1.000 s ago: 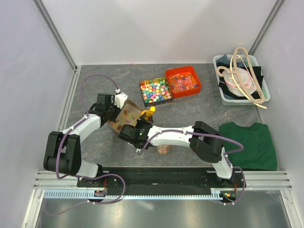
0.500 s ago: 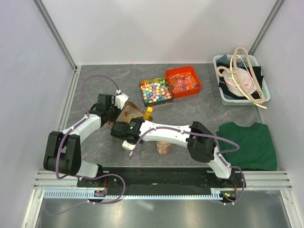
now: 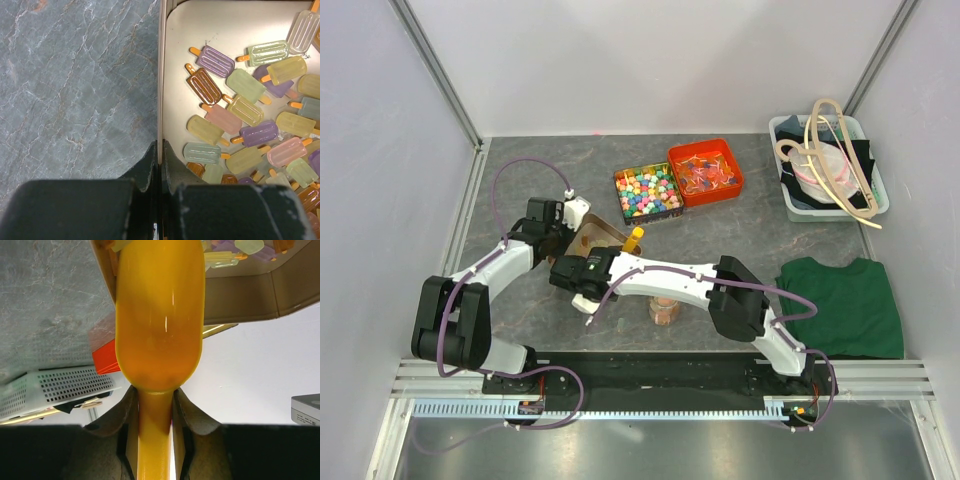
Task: Pack the candies
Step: Scoop the fake candies from the storage box.
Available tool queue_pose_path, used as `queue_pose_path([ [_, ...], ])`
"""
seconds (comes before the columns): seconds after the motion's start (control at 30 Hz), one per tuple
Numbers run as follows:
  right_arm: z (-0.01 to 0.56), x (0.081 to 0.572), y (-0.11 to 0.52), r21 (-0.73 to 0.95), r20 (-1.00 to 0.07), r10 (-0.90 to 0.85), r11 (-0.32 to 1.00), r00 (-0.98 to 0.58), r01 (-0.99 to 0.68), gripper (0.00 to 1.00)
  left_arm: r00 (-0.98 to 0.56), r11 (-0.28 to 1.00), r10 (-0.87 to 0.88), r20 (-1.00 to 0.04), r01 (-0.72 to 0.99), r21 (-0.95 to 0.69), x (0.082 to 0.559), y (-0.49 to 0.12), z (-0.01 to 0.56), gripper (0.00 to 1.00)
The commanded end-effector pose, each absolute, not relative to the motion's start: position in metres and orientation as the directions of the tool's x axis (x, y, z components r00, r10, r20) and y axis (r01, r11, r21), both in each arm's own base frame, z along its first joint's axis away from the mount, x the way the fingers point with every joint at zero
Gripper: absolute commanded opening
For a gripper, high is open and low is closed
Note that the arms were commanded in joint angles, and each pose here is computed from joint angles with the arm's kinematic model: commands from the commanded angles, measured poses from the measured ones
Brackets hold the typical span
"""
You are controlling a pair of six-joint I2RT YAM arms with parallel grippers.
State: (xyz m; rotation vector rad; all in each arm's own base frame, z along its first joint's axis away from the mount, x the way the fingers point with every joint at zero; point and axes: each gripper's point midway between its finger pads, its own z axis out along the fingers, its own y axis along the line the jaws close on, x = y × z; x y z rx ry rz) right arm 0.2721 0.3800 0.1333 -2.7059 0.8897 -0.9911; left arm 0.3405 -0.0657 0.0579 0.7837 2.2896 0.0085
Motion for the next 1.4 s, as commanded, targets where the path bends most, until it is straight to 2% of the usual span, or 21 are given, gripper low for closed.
queue_pose_path([
  [0.0, 0.054, 0.235, 0.390, -0.137, 0.341, -0.556, -0.827, 0.758, -0.545, 0.00, -0.473, 0.843, 0.471, -0.744, 0.490, 0.222, 0.362, -0.080, 0.100, 0.02],
  [0.1, 0.047, 0.243, 0.380, -0.117, 0.348, -0.561, -0.821, 0.751, -0.559, 0.00, -0.467, 0.843, 0.472, -0.748, 0.488, 0.227, 0.360, -0.079, 0.100, 0.02],
  [0.37, 0.069, 0.292, 0.346, -0.173, 0.469, -0.571, -0.808, 0.674, -0.563, 0.00, -0.452, 0.834, 0.476, -0.754, 0.504, 0.224, 0.359, -0.082, 0.098, 0.02],
  [0.6, 0.075, 0.290, 0.355, -0.210, 0.480, -0.576, -0.808, 0.662, -0.551, 0.00, -0.464, 0.841, 0.474, -0.749, 0.491, 0.228, 0.363, -0.080, 0.101, 0.02],
  [0.87, 0.069, 0.264, 0.392, -0.273, 0.421, -0.625, -0.779, 0.657, -0.565, 0.00, -0.494, 0.867, 0.459, -0.738, 0.431, 0.251, 0.363, -0.069, 0.113, 0.02],
  [1.37, 0.049, 0.229, 0.415, -0.316, 0.259, -0.810, -0.585, 0.525, -0.747, 0.00, -0.537, 0.887, 0.429, -0.727, 0.402, 0.227, 0.362, -0.067, 0.111, 0.02],
])
